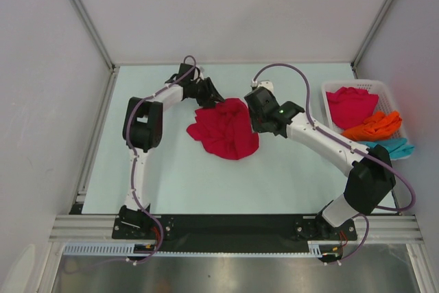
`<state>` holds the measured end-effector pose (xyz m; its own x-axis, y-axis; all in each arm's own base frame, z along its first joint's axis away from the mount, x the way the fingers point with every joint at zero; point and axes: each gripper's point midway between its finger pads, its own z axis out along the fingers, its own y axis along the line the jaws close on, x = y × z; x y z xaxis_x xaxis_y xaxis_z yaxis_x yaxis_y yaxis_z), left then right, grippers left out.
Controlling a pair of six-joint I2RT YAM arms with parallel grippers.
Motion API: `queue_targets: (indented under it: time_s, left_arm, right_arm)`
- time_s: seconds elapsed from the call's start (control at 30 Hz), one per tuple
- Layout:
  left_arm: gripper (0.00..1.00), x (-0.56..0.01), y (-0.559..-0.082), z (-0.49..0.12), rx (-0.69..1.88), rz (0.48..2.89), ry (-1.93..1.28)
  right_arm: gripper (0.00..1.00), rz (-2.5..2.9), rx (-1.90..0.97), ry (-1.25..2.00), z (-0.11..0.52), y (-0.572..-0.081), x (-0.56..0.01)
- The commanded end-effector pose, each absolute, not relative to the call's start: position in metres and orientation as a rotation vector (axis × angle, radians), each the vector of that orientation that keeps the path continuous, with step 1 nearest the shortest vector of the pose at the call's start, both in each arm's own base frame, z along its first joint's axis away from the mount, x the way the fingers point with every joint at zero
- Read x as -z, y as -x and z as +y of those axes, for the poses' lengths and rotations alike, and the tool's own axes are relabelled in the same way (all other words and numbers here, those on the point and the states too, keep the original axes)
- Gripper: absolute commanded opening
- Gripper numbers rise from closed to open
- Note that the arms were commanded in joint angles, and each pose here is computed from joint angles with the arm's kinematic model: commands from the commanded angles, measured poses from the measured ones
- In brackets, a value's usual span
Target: Fold and stack the t-shirts
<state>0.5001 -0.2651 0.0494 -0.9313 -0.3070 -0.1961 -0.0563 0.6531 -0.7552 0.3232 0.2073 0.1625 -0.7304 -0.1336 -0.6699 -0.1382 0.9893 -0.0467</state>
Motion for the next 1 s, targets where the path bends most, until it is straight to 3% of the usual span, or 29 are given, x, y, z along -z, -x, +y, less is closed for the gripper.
queue_targets:
  time_s: [0.0, 0.03, 0.17, 0.37, 0.57, 0.7, 0.97]
  left_arm:
    - [0.28, -0.051, -0.494, -0.272, 1.205, 2.577, 0.231]
    - [0.18, -0.055, -0.493, -0.272, 1.202, 2.572, 0.224]
    - [0.0, -0.062, -0.489, -0.268, 1.171, 2.564, 0.204]
    - [0.0, -0.1, -0.486, -0.264, 1.129, 2.515, 0.152]
    - [0.0, -0.229, -0.49, -0.269, 1.101, 2.361, -0.031]
    - [0.0, -0.344, -0.453, -0.258, 1.11, 2.18, -0.139]
    - [0.0, -0.406, -0.343, -0.215, 1.033, 2.077, -0.165]
  right_arm:
    - [0.48, 2.372, -0.036, 0.137, 0.206, -0.323, -0.173]
    - [0.48, 2.376, -0.037, 0.129, 0.206, -0.323, -0.171]
    - [0.47, 2.38, -0.05, 0.122, 0.209, -0.319, -0.17]
    - [0.47, 2.392, -0.062, 0.101, 0.209, -0.309, -0.161]
    - [0.5, 2.418, -0.12, 0.106, 0.22, -0.299, -0.143]
    - [0.51, 2.426, -0.162, 0.104, 0.231, -0.295, -0.132]
    - [0.52, 2.399, -0.179, 0.11, 0.238, -0.296, -0.131]
